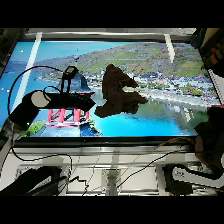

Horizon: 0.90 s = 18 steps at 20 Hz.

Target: Fold the clothes and pants, and hang the long-sleeved shirts on hangers.

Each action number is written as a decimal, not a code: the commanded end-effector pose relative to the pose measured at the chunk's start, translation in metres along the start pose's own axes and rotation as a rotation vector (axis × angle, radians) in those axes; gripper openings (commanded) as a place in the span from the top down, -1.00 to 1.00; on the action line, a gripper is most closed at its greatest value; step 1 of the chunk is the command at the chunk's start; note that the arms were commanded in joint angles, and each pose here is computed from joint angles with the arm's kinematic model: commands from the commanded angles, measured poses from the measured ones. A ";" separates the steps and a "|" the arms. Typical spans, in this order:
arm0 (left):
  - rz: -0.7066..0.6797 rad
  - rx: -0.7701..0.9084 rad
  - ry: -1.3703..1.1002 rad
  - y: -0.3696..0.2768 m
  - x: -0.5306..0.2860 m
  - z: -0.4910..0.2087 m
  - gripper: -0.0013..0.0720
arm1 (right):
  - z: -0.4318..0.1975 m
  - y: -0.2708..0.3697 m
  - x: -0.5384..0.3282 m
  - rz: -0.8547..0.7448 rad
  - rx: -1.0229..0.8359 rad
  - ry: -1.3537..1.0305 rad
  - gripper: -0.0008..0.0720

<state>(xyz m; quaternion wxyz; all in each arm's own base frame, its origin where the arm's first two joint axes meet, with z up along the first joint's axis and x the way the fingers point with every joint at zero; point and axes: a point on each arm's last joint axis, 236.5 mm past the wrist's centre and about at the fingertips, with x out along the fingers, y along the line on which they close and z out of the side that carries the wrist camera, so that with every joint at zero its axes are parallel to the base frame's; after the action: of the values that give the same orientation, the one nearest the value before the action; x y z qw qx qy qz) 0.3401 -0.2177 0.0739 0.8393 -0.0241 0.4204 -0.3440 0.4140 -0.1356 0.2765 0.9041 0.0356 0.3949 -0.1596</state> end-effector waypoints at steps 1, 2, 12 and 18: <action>-0.042 -0.099 -0.067 0.001 -0.010 0.016 -0.27 | 0.000 0.000 0.000 0.000 0.000 -0.001 0.94; -0.043 -0.111 -0.084 0.002 -0.015 0.019 -0.27 | 0.000 0.000 -0.001 0.001 0.000 -0.001 0.94; 0.150 -0.207 -0.292 0.078 -0.098 0.047 -0.43 | -0.002 0.044 0.013 0.178 0.026 0.006 0.94; 0.196 -0.245 -0.315 0.099 -0.110 0.045 -0.43 | -0.160 0.140 0.101 0.558 -0.028 0.431 0.94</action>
<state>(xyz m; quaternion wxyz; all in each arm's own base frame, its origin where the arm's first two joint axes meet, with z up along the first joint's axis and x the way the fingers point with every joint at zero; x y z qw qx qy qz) 0.3810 -0.0966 0.1451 0.9116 -0.1351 0.3264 -0.2103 0.4243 -0.0497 0.1467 0.8499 0.1175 0.5133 0.0180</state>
